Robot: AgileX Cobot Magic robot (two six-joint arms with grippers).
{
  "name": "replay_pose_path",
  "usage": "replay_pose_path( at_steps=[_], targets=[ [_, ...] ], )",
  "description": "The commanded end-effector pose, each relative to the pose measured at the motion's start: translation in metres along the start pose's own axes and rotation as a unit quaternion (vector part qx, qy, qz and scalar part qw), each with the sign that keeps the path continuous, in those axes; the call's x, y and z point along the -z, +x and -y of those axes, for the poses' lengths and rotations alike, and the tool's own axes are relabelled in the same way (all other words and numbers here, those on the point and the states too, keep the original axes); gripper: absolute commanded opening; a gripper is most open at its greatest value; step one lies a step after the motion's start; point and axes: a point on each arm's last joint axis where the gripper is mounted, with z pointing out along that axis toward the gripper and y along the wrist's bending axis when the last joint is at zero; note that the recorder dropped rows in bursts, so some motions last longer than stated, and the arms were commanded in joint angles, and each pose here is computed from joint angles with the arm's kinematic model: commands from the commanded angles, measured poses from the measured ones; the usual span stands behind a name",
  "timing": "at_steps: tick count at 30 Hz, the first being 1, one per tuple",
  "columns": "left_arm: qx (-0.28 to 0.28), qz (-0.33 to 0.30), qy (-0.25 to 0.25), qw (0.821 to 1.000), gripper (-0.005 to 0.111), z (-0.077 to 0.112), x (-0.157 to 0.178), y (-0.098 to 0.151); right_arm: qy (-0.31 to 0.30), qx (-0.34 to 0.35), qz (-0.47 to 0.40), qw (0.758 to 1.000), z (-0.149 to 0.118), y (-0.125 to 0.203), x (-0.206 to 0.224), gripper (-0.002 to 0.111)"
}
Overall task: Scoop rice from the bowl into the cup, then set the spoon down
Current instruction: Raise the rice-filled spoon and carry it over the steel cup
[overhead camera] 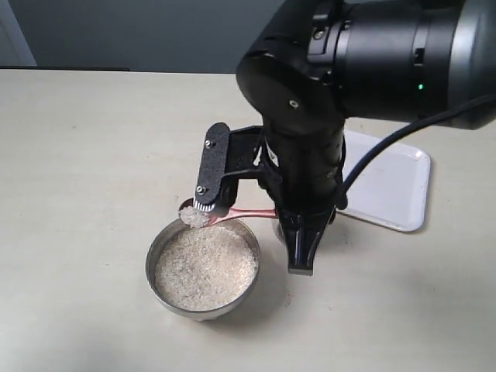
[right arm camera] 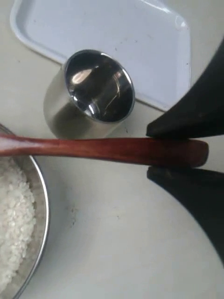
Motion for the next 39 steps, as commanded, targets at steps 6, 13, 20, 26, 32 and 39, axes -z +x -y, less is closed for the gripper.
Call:
replay_pose_path(
  at_steps=[6, 13, 20, 26, 32, 39],
  targets=[
    [0.003, 0.008, 0.001, 1.0, 0.001, 0.0, 0.001, -0.002, 0.008, -0.022, 0.036, 0.999, 0.002, 0.012, 0.024, -0.001],
    [0.003, 0.008, 0.001, 1.0, 0.001, 0.0, 0.001, -0.002, 0.011, -0.042, 0.065, 0.997, 0.0, 0.021, 0.041, -0.001],
    [0.003, 0.008, 0.001, 1.0, 0.001, 0.0, 0.001, -0.002, 0.013, -0.073, 0.071, 0.995, 0.008, 0.033, 0.045, -0.001],
    [0.003, 0.008, 0.001, 1.0, 0.001, 0.0, 0.001, -0.002, 0.008, -0.095, 0.067, 0.993, 0.014, 0.043, 0.042, -0.001],
    [0.002, 0.008, 0.001, 1.0, 0.001, 0.0, 0.001, -0.002, 0.027, -0.09, 0.059, 0.994, 0.017, 0.046, 0.044, -0.001],
    [0.002, 0.008, 0.001, 1.0, 0.001, 0.0, 0.001, -0.002, 0.021, -0.09, 0.041, 0.995, 0.015, 0.051, 0.034, -0.001]
  ],
)
